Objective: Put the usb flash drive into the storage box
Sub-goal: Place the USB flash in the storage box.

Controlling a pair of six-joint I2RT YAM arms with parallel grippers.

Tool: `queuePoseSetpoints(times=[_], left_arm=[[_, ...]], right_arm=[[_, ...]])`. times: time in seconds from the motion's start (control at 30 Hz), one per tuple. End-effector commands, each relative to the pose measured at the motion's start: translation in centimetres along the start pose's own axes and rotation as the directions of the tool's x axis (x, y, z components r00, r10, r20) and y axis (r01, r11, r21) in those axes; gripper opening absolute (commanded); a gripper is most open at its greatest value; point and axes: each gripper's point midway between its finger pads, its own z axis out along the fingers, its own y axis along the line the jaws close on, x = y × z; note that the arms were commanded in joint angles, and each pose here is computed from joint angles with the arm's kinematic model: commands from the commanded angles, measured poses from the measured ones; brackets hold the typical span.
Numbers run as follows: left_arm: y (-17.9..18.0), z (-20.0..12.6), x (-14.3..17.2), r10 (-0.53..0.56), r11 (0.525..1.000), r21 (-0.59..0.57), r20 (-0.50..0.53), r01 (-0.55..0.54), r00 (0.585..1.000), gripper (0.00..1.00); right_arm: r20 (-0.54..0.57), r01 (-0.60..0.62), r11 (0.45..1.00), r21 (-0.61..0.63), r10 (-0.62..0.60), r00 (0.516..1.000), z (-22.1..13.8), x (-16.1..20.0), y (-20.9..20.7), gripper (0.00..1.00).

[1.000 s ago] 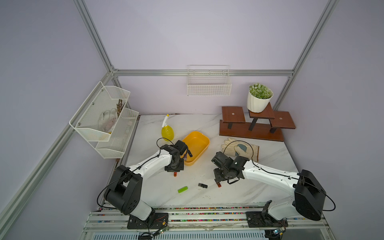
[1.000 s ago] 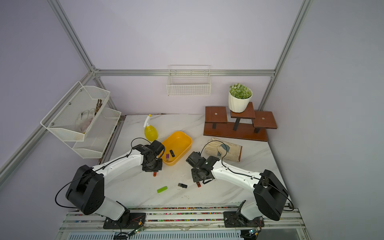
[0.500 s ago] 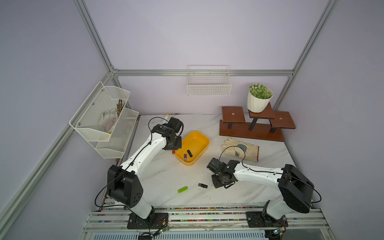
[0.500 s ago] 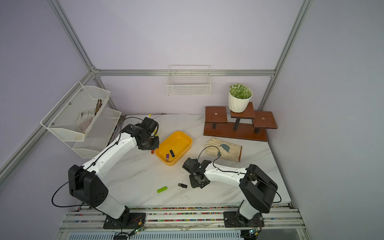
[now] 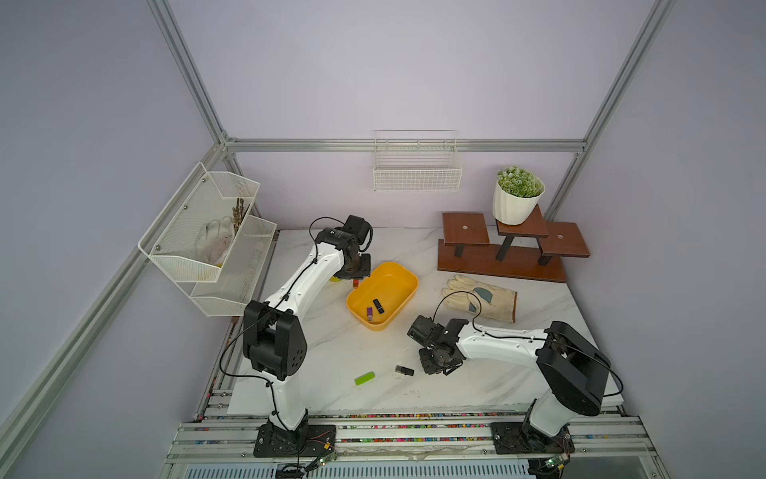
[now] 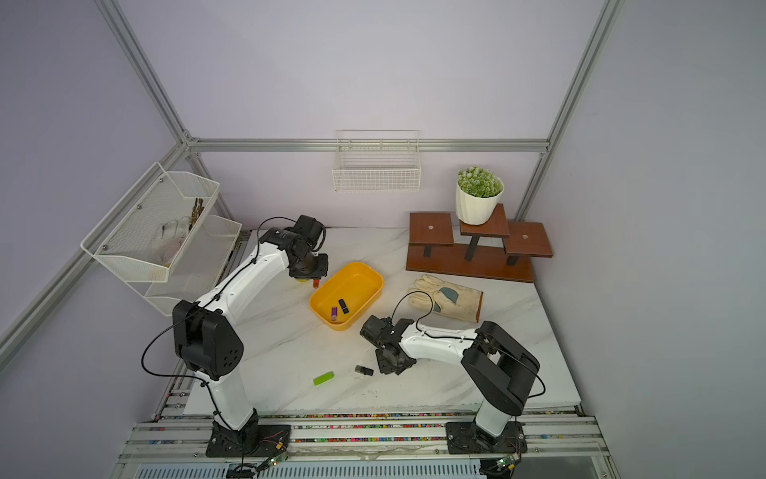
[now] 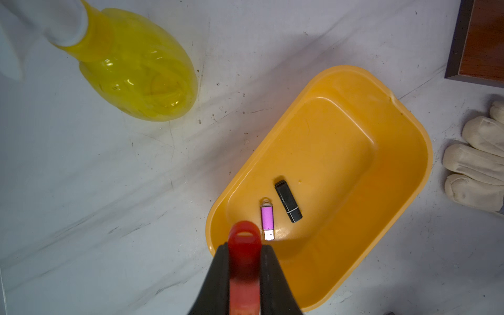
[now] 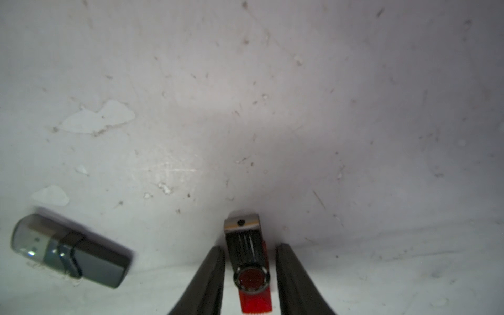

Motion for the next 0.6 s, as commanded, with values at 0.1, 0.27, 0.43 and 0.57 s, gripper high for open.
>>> queuePoseSetpoints(times=[0.1, 0.27, 0.43, 0.57], left_arm=[[-2.2, 1.2, -1.5, -0.008, 0.997, 0.078, 0.024, 0.006, 1.000, 0.00], [-4.1, 2.9, -1.9, -0.005, 0.996, 0.091, 0.014, 0.004, 1.000, 0.00], [-6.6, 4.2, -2.0, 0.020, 0.995, 0.100, 0.011, -0.021, 1.000, 0.00], [-7.8, 5.2, -1.9, 0.026, 0.994, 0.102, 0.003, -0.026, 1.000, 0.00]], right_arm=[[-0.005, -0.007, 1.000, 0.000, 0.007, 1.000, 0.4, 0.0, 0.3, 0.23], [-0.006, -0.011, 1.000, 0.013, 0.011, 1.000, 0.4, 0.1, 0.0, 0.17], [-0.004, -0.015, 1.000, 0.011, 0.015, 1.000, 0.2, 0.2, -0.1, 0.03], [-0.003, -0.015, 1.000, 0.014, 0.015, 1.000, 0.2, 0.2, -0.2, 0.00]])
